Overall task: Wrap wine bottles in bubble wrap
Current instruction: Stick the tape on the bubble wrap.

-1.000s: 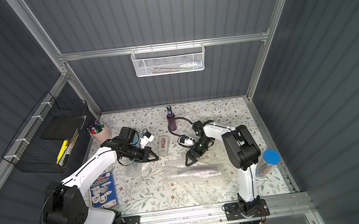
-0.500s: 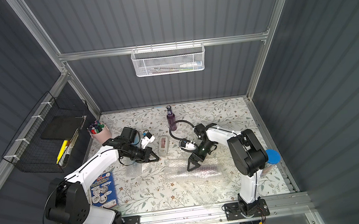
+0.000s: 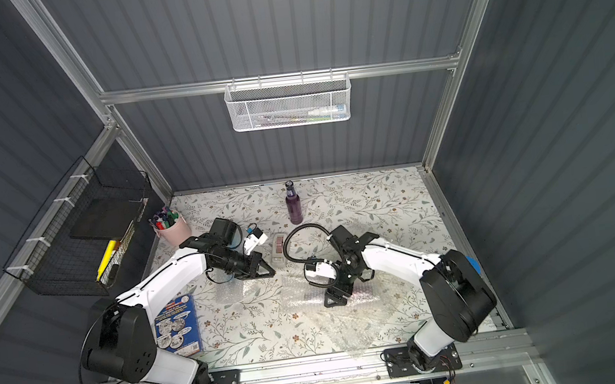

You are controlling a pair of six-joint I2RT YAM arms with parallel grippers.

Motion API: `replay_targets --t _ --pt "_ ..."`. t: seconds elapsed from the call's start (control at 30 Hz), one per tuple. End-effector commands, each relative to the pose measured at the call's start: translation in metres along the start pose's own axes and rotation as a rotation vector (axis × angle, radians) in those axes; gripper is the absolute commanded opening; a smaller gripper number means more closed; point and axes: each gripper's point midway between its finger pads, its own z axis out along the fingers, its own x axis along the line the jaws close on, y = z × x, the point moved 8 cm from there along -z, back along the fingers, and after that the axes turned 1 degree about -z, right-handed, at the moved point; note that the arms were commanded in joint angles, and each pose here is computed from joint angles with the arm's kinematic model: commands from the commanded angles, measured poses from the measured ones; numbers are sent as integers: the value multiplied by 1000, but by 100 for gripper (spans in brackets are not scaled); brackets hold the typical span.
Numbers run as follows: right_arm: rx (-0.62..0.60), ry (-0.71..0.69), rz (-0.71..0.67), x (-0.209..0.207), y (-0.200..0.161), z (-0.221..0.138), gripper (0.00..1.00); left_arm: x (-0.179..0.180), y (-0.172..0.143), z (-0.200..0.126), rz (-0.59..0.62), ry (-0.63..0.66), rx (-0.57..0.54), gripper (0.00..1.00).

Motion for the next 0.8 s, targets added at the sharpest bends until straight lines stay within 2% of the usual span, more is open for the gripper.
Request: replay_targets --t 0.0,0.17,0.33,0.63,0.77 --pt "62 -142 -75 2 -4 4 82 -3 6 4 2 -52 3 0" --pt "116 -295 -178 12 -8 6 70 -1 17 9 -50 -63 10 0" --pt "142 -409 -264 20 -7 7 61 -12 29 24 -56 -111 21 0" --pt "171 -513 -359 36 -11 14 54 -32 41 63 -87 -191 85 0" --pt "152 -556 -385 41 -9 14 52 -44 35 91 -103 -222 147 0"
